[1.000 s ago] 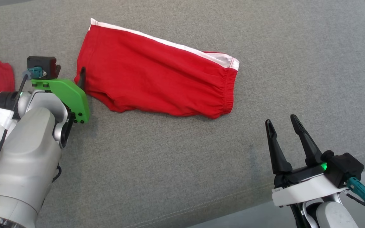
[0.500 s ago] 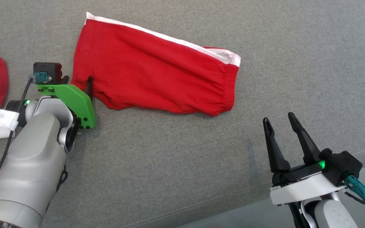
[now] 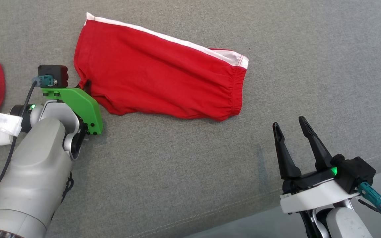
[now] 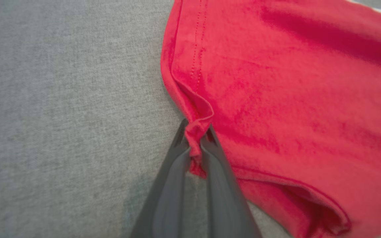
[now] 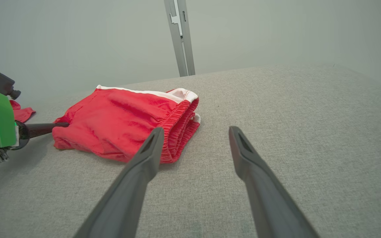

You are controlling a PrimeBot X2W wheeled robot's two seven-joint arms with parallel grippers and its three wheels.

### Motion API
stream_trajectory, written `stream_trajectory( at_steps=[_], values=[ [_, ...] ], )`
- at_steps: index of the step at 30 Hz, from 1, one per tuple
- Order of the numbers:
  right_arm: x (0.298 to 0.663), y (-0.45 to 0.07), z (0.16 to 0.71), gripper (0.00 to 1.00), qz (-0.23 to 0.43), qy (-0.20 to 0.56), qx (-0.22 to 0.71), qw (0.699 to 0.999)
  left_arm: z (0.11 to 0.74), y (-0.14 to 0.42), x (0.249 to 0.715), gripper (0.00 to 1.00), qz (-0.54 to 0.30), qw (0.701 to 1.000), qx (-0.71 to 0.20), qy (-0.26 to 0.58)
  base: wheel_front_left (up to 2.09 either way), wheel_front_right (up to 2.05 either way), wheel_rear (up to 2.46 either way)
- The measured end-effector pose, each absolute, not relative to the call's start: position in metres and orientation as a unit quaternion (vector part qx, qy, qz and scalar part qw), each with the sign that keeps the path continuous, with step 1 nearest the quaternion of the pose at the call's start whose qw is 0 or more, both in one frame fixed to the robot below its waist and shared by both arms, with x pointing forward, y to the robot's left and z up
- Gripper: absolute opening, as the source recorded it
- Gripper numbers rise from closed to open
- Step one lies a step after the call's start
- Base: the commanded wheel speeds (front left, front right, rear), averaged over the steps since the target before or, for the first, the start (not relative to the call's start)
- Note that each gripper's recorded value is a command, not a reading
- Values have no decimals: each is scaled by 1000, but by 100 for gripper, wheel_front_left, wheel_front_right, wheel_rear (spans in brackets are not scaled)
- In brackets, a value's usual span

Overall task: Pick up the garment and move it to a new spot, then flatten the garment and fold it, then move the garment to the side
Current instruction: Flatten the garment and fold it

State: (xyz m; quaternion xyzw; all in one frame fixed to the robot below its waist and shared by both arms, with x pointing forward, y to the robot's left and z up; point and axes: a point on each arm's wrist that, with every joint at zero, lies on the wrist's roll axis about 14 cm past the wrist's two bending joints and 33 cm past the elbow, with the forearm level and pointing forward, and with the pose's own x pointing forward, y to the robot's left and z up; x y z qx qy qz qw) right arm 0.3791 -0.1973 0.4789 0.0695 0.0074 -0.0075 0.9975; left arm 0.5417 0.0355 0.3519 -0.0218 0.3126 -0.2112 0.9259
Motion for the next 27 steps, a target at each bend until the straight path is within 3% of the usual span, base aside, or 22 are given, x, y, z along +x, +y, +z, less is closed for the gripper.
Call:
stream_trajectory(
  at_steps=[10, 27],
  values=[
    [377, -192, 490, 100, 3, -9, 68, 998, 361, 52, 529, 0, -177, 938, -41, 295, 0, 0, 0],
    [363, -178, 517, 100, 27, -39, 73, 996, 369, 76, 461, 0, -134, 946, -69, 285, 0, 0, 0]
  ],
)
